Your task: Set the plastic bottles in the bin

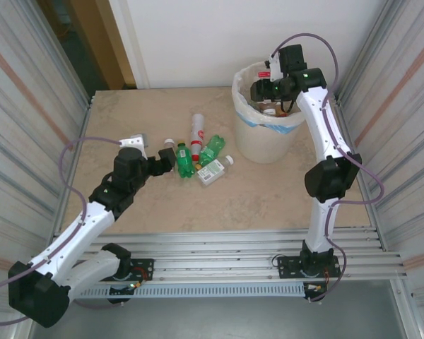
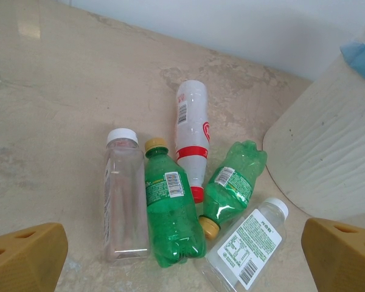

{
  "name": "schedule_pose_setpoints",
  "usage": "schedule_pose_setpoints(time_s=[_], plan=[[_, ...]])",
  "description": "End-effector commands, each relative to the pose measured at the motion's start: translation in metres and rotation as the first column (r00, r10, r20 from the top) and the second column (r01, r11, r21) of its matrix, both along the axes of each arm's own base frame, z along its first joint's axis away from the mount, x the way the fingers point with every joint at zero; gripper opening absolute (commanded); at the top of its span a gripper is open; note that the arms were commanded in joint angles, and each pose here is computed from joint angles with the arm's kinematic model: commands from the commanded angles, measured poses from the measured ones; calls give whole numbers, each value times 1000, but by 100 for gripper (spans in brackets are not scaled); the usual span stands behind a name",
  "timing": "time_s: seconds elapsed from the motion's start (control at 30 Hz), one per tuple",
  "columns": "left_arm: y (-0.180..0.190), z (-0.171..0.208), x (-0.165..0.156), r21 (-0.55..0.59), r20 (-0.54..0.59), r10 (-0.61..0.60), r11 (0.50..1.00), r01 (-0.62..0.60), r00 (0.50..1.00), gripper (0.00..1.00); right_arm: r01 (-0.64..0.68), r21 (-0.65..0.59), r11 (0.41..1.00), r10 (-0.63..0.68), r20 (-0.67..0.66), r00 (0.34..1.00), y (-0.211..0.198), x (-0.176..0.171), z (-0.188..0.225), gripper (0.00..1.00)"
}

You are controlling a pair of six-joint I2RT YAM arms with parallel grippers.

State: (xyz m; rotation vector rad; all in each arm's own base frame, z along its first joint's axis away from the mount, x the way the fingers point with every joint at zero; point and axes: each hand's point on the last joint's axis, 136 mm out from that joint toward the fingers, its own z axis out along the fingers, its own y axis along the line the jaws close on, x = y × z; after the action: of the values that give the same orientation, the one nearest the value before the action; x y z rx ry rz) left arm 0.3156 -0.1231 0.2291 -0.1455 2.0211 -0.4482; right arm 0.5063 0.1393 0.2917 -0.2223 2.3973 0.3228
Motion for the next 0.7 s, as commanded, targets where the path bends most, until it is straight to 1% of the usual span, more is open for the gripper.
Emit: schedule_pose_setpoints(time_s=[0.0, 0.03, 0.1, 0.27, 0.4, 0.43, 0.57, 0.63, 0.67], plan=[[1, 13, 4, -5, 28, 3, 1000, -2, 1000, 99, -26, 10, 1000, 26, 42, 999, 1, -3, 20, 82], [0, 13, 3, -5, 30, 1, 1000, -1, 1000, 99, -27, 10, 1000, 26, 47, 999, 1, -4, 22, 85], [0, 12, 4, -4, 27, 0, 1000, 0, 1000, 99, -25, 11, 1000, 24, 60, 998, 0, -5, 27, 86], [1, 13, 3, -4, 29, 1, 1000, -1, 1000, 99, -19, 18, 1000, 17, 99, 995, -2, -11, 45, 86], [1, 13, 3, -4, 29, 0, 1000, 0, 1000, 99, -14, 33, 999, 10, 133, 991, -3, -16, 61, 83], [1, 13, 3, -4, 29, 2, 1000, -2, 1000, 99, -15, 37, 999, 10, 139, 990, -3, -17, 64, 82], [1, 13, 3, -4, 29, 3, 1000, -3, 1000, 99, -20, 54, 998, 12, 153, 988, -1, -20, 70, 72], [1, 12, 3, -4, 26, 1, 1000, -1, 1000, 99, -17, 62, 998, 8, 151, 988, 0, -20, 67, 66], [0, 13, 3, -6, 27, 0, 1000, 0, 1000, 99, -13, 62, 998, 3, 150, 989, -1, -18, 65, 61]])
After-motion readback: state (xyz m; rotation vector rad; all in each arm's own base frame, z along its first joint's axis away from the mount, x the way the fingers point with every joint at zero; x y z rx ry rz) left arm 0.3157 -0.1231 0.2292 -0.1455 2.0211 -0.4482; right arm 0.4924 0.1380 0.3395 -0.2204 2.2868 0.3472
